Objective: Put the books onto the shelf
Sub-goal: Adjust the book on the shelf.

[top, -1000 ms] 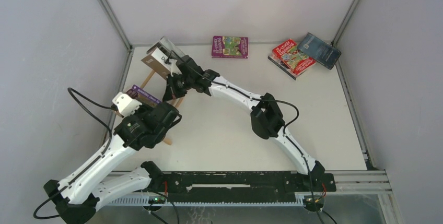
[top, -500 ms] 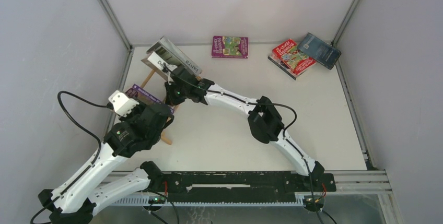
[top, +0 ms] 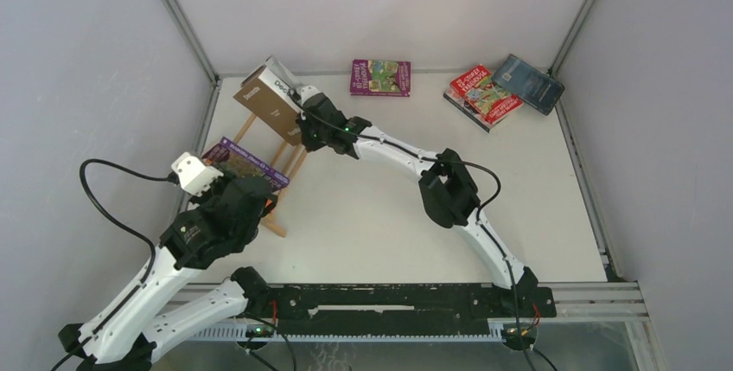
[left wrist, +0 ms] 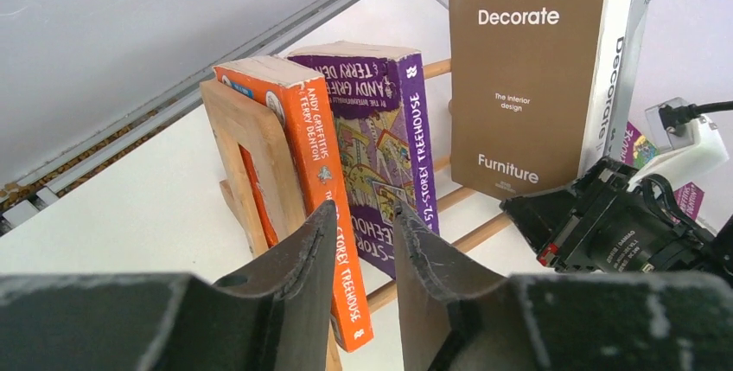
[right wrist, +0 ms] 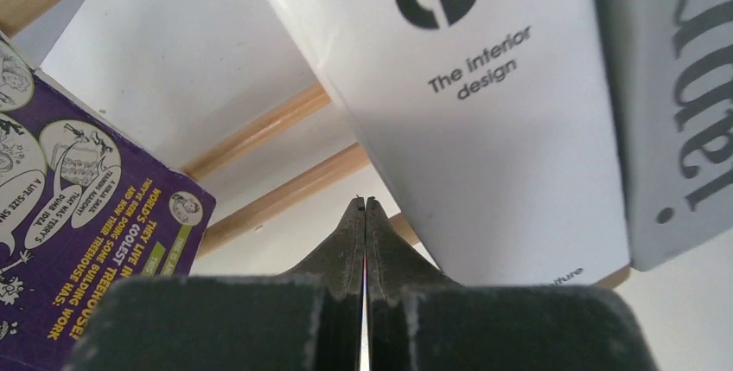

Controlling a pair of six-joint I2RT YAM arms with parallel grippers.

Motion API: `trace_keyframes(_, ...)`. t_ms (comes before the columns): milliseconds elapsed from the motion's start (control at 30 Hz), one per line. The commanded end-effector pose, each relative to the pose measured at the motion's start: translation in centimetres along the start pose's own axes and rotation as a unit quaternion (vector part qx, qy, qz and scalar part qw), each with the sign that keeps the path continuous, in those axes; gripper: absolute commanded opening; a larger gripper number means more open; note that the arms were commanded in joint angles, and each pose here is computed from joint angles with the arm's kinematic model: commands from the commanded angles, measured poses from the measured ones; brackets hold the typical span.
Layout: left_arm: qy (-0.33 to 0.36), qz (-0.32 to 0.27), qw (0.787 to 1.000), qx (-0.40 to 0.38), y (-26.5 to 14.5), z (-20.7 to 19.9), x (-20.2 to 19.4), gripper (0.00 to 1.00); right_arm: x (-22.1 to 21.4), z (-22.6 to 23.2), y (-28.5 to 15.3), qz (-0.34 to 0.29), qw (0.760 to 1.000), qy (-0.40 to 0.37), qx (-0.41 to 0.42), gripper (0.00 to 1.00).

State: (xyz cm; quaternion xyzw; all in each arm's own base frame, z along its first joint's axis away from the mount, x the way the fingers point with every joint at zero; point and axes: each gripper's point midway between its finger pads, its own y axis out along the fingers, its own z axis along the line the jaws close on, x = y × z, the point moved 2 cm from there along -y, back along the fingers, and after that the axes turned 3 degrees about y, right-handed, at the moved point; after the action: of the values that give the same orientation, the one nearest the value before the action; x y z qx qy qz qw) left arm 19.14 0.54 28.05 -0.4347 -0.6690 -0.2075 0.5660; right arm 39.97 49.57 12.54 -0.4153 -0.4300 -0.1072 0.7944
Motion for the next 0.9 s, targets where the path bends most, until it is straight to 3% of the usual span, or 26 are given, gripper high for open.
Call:
trace_keyframes(0,-0.001,-0.012,1.0,-0.001,-0.1,0.2,0.9,0.34,6.6,0.8,-3.4,-0.092,0.995,-0.04,-0.004,0.0)
trace_keyframes(433,-0.003,-0.012,1.0,-0.001,-0.2,0.6,1.1,0.33,6.3,6.2,-7.3,-0.127,0.985,-0.108,0.05,0.0)
trace_keyframes(867,-0.013,-0.01,1.0,-0.002,-0.5,1.5,1.2,0.34,4.1,11.7,-6.8,-0.109,0.969,-0.17,0.143,0.0)
